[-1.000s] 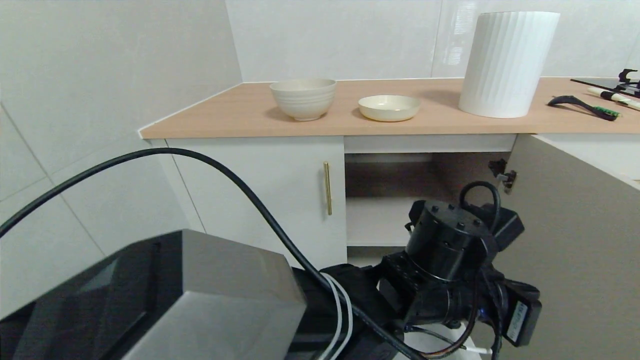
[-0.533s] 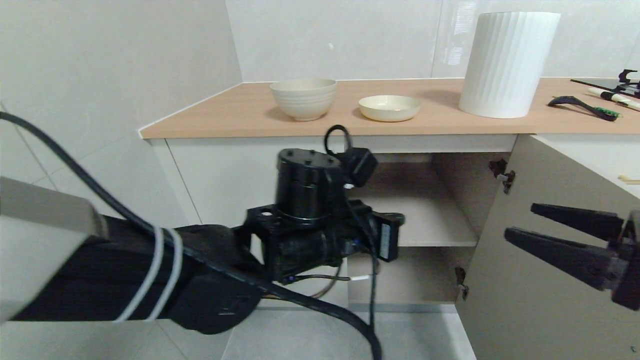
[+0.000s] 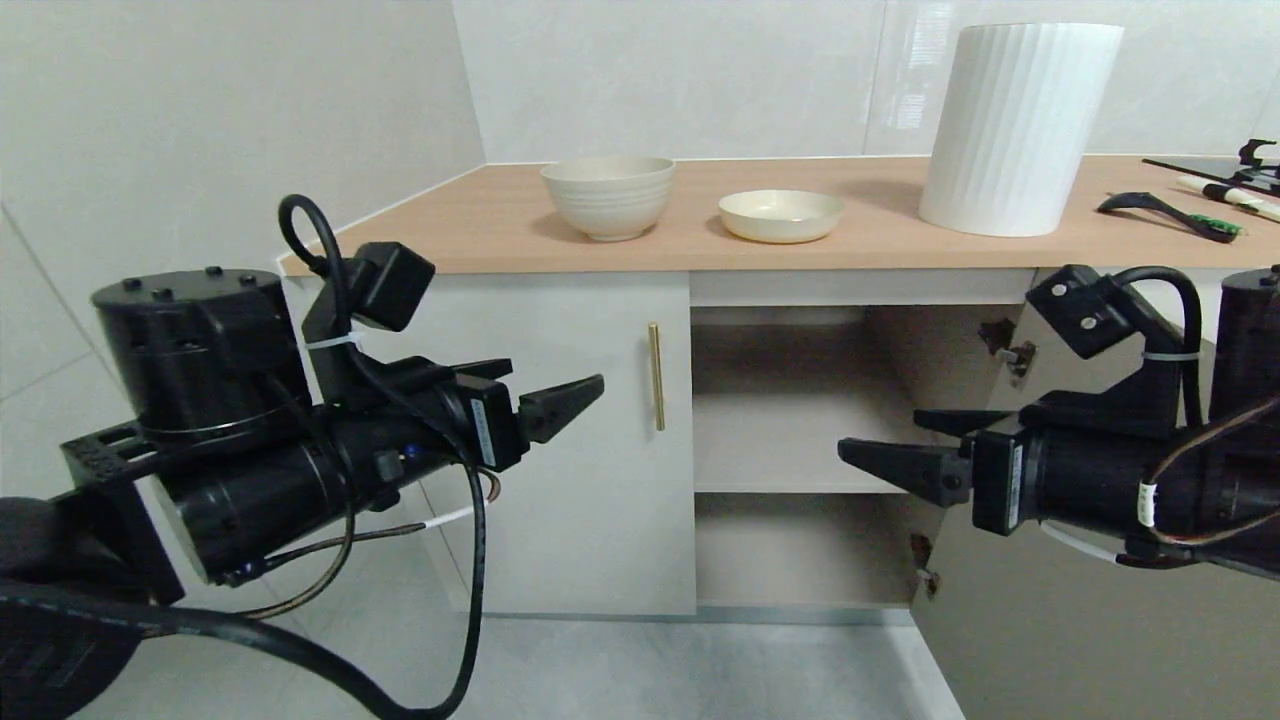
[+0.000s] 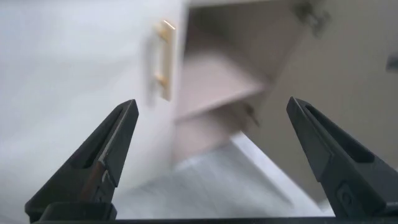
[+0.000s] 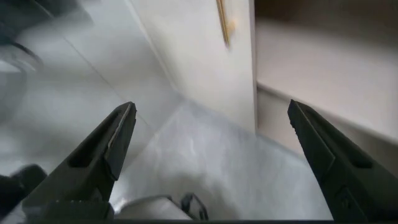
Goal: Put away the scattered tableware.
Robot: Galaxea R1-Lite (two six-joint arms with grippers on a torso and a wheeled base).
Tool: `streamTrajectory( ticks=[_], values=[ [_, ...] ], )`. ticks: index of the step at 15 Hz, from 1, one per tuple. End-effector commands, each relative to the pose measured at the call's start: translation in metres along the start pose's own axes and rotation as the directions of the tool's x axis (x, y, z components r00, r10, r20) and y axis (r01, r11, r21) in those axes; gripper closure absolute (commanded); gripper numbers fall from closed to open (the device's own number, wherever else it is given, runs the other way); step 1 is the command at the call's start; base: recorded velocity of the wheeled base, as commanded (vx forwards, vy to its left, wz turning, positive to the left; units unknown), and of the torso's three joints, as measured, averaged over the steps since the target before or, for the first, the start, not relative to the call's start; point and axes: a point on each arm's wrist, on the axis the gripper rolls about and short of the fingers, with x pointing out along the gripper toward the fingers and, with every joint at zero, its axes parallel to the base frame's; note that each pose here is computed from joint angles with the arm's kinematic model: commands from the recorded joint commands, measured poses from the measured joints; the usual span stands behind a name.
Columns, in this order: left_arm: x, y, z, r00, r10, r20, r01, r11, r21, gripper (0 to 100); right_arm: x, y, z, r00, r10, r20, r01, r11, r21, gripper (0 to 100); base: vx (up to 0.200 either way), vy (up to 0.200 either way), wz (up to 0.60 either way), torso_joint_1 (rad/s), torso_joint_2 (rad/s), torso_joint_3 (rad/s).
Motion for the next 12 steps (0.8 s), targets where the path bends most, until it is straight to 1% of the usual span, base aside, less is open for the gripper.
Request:
streamTrajectory(
  ticks=[1,3,5,7,9,12],
  values=[
    [-0.013,-0.002,0.011,0.998,0.015,0.054,-0.015,1.000,0.011,0,0.004,0.003,0.006,0.999,-0.033,0.025,0.033,0.999,-0.001,0,0.000,0.000,0.00,0.000,0.00,0.000],
    [-0.018,-0.004,0.017,0.997,0.013,0.075,-0.015,1.000,0.028,0,-0.002,0.011,0.013,0.997,-0.044,0.065,0.045,0.999,-0.008,0,0.000,0.000,0.00,0.000,0.00,0.000],
    [-0.023,-0.005,0.019,0.997,0.012,0.076,-0.015,0.999,0.040,0,-0.003,0.012,0.014,0.996,-0.043,0.073,0.044,0.999,-0.009,0,0.000,0.000,0.00,0.000,0.00,0.000],
    [-0.026,-0.005,0.020,0.998,0.014,0.066,-0.017,0.999,0.042,0,-0.003,0.015,0.013,0.997,-0.033,0.067,0.034,0.999,-0.012,0,0.200,0.000,0.00,0.000,0.00,0.000],
    [-0.026,-0.005,0.020,0.998,0.013,0.066,-0.015,0.999,0.044,0,-0.004,0.015,0.013,0.997,-0.032,0.069,0.032,0.999,-0.011,0,0.200,0.000,0.00,0.000,0.00,0.007],
    [-0.028,-0.006,0.023,0.997,0.011,0.078,-0.014,0.999,0.045,0,-0.004,0.015,0.013,0.997,-0.032,0.069,0.032,0.999,-0.009,0,0.200,0.000,0.00,0.007,0.00,0.002]
  ],
)
